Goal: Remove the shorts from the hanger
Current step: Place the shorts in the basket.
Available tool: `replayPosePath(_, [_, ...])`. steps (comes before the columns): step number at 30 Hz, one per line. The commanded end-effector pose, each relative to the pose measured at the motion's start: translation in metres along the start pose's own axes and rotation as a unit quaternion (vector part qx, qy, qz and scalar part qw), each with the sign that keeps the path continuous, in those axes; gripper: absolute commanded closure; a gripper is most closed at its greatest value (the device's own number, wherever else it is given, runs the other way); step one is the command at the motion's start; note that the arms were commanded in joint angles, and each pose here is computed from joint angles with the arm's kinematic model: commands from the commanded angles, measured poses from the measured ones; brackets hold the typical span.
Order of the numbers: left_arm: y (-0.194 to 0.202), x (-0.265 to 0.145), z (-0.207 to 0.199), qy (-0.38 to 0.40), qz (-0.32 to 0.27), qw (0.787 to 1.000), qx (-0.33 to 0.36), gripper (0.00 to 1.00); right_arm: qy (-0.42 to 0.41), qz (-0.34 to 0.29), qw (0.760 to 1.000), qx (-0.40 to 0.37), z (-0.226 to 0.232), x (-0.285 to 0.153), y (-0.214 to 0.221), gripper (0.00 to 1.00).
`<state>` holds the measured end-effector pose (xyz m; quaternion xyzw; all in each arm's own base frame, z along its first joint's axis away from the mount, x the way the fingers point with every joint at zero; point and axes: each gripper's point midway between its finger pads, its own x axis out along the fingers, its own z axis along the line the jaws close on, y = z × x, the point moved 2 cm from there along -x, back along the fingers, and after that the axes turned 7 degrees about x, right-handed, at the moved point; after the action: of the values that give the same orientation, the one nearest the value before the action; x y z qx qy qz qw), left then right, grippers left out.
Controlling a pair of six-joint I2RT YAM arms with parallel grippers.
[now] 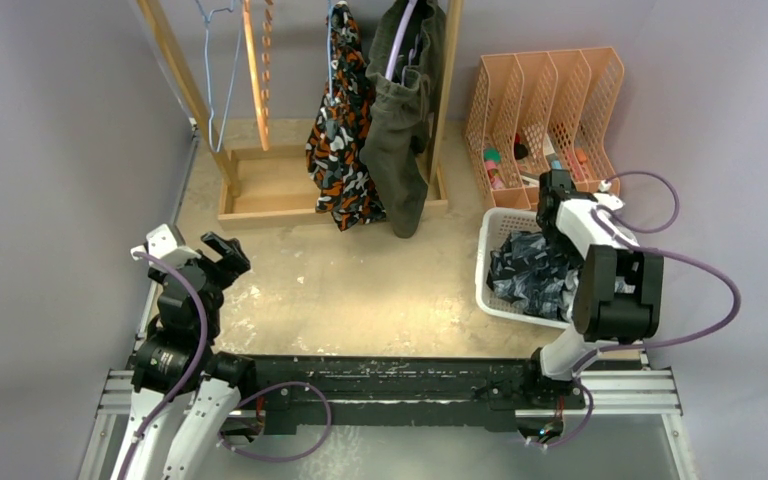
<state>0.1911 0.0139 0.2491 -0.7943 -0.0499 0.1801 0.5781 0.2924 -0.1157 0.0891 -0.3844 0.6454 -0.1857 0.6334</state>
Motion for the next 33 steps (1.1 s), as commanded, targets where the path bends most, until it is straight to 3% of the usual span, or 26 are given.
replayPosePath(1, [-0.01,0.001,-0.002,-0.003,-0.013,1.0,-0.011,0.2,-0.05,-0.044,0.997,-0.046,0.0,-0.038,-0.028,0.17])
replayPosePath(6, [-0.009,0.002,-0.003,-0.003,-0.01,1.0,-0.01,0.2,-0.186,-0.016,0.981,-0.051,0.012,-0.078,-0.031,0.2])
replayPosePath(11, [-0.011,0.0,-0.002,-0.002,-0.014,1.0,-0.014,0.2,-0.164,-0.075,0.984,-0.007,-0.013,-0.098,-0.07,0.2])
replayPosePath(17, [-0.009,0.002,-0.003,-0.001,-0.01,1.0,-0.012,0.2,-0.229,-0.073,0.971,-0.005,-0.018,-0.137,-0.094,0.22])
replayPosePath(21, [-0.01,0.0,-0.003,0.001,-0.013,1.0,-0.014,0.2,-0.141,-0.094,0.982,0.082,-0.053,-0.12,-0.09,0.27])
replayPosePath(25, [-0.012,0.0,-0.003,0.005,-0.022,1.0,-0.014,0.2,-0.075,-0.063,0.991,0.091,-0.074,-0.118,-0.08,0.26])
replayPosePath(28, [-0.01,0.001,-0.003,0.002,-0.015,1.0,-0.008,0.2,-0.074,-0.024,0.996,0.053,-0.071,-0.122,-0.071,0.26])
replayPosePath(30, [-0.01,0.001,-0.006,0.009,-0.011,1.0,-0.006,0.2,-0.122,-0.004,0.992,0.016,-0.054,-0.126,-0.065,0.27])
replayPosePath(32, [-0.01,0.001,-0.008,0.015,-0.011,1.0,-0.005,0.2,-0.248,0.013,0.967,-0.054,-0.017,-0.136,-0.053,0.31])
replayPosePath(33, [-0.011,0.001,-0.009,0.019,-0.013,1.0,-0.005,0.2,-0.408,0.053,0.907,-0.087,0.017,-0.17,-0.034,0.35])
